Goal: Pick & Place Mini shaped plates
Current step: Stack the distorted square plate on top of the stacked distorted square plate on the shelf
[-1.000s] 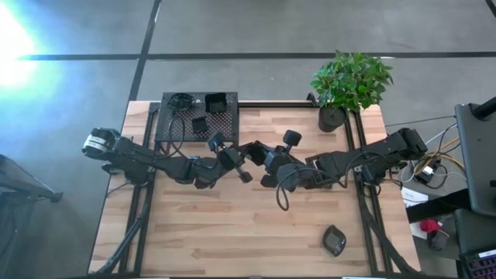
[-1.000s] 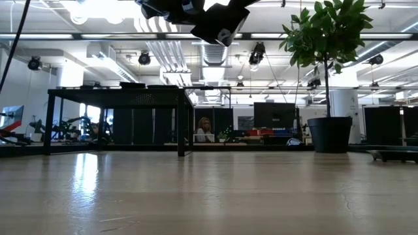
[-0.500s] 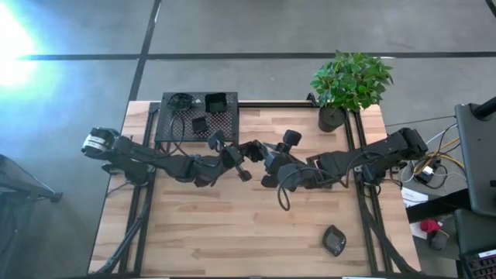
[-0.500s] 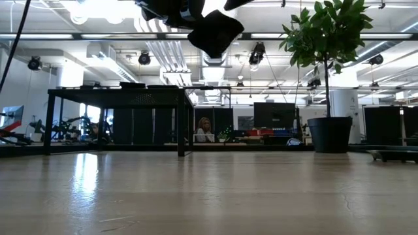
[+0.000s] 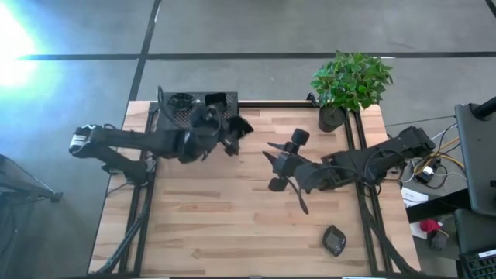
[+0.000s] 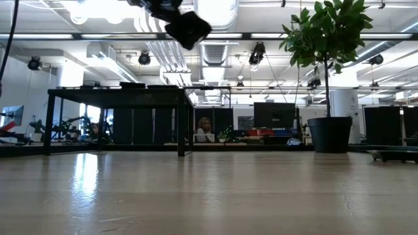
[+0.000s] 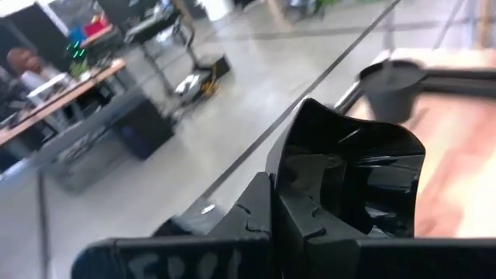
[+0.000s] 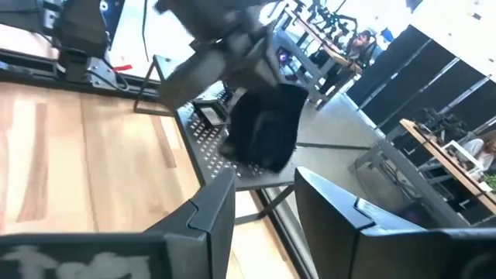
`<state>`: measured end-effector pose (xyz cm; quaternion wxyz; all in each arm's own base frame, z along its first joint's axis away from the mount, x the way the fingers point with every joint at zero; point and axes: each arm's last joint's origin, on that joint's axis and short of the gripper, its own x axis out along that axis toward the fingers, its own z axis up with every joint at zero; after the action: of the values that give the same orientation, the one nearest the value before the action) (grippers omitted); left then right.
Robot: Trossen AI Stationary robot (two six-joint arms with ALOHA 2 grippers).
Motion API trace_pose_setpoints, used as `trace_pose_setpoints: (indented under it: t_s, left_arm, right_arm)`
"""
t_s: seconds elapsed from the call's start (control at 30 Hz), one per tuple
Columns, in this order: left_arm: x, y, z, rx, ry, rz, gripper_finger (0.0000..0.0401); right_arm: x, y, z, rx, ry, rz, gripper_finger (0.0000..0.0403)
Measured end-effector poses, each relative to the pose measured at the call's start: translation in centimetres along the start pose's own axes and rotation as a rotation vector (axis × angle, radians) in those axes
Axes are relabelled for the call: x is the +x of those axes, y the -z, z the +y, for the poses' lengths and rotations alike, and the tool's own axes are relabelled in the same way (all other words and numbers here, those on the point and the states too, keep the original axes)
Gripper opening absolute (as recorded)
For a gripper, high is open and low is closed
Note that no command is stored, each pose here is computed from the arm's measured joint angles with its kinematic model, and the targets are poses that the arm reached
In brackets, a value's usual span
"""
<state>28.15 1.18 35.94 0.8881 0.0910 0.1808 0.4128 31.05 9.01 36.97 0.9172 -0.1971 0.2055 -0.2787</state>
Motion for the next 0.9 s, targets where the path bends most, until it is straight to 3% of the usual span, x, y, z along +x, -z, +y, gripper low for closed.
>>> trace_pose_setpoints:
  t_s: [0.17, 0.37, 0.5, 0.6, 0.73, 0.9]
  left_arm:
    - [0.2, -1.2, 4.4, -0.009, -0.015, 0.093, 0.0000]
    - [1.4, -1.6, 9.5, -0.075, 0.062, 0.198, 0.0000]
    - [2.7, -1.0, 12.4, -0.035, 0.160, 0.270, 0.0000]
    - [3.6, -0.6, 14.1, -0.040, 0.248, 0.287, 0.0000]
    - [5.0, -0.2, 16.0, -0.026, 0.269, 0.311, 0.0000]
    - [6.6, 0.6, 16.7, 0.018, 0.321, 0.352, 0.0000]
  right_arm:
    - [-0.4, -0.1, 0.1, 0.001, -0.011, -0.010, 0.0123]
    - [-0.7, -0.1, 0.3, 0.001, -0.020, -0.014, 0.0126]
    - [-0.8, -0.1, 0.4, 0.001, -0.022, -0.015, 0.0128]
    - [-0.8, -0.1, 0.4, 0.001, -0.022, -0.015, 0.0126]
    - [-0.8, -0.1, 0.4, 0.001, -0.022, -0.015, 0.0121]
    - [-0.8, -0.1, 0.4, 0.026, -0.022, -0.015, 0.0118]
